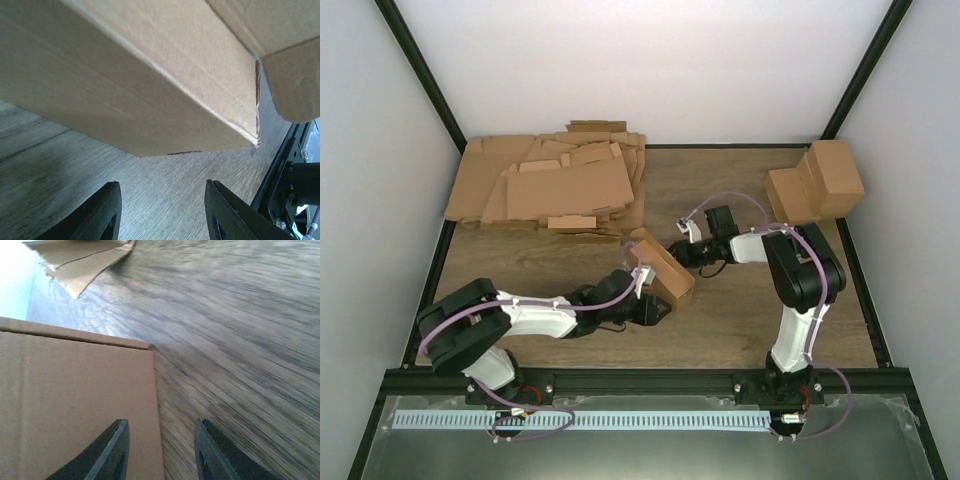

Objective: Fold the paper box

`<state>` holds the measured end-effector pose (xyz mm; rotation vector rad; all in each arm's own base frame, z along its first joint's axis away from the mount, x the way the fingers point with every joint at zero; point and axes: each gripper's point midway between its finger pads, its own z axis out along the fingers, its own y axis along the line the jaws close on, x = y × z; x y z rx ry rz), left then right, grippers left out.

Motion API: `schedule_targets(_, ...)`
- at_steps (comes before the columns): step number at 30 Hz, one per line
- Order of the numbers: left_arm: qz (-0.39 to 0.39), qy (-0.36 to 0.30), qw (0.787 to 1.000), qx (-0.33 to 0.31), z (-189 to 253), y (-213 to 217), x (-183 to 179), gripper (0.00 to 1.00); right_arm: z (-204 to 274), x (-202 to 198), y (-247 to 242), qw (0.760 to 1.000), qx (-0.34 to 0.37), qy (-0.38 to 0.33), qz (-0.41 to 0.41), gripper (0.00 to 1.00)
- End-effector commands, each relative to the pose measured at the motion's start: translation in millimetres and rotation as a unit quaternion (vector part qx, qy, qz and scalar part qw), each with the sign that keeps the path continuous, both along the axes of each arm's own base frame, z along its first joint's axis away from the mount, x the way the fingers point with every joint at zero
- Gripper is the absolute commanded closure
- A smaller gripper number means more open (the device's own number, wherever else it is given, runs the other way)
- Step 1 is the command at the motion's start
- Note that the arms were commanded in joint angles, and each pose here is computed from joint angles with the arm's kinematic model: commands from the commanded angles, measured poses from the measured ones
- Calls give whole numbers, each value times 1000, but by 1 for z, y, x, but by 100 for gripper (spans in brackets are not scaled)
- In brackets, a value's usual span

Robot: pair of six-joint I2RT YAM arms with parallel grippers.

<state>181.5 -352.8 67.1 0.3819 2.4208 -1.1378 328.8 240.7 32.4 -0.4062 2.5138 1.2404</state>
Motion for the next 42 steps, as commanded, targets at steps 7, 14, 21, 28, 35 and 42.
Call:
schedule_targets(7,-14,-22,1000,-2,-2,-27,-7,52,-10,-33,35,994,41,40,92,62)
schedule_targets(14,-9,-31,999,-2,-1,-32,-3,52,-4,-46,41,990,58,41,119,62)
schedule_targets(21,-23,-37,999,-12,1,-43,-8,50,4,-49,41,989,63,28,129,61)
schedule_targets(28,-39,-44,998,-27,6,-62,-14,49,10,-55,44,986,76,29,145,61)
schedule_targets(35,-44,-53,997,-22,9,-68,-18,46,7,-52,40,990,54,22,130,61)
schedule_targets(42,-23,-58,998,5,17,-42,-22,35,20,-14,12,1000,-1,-19,24,59)
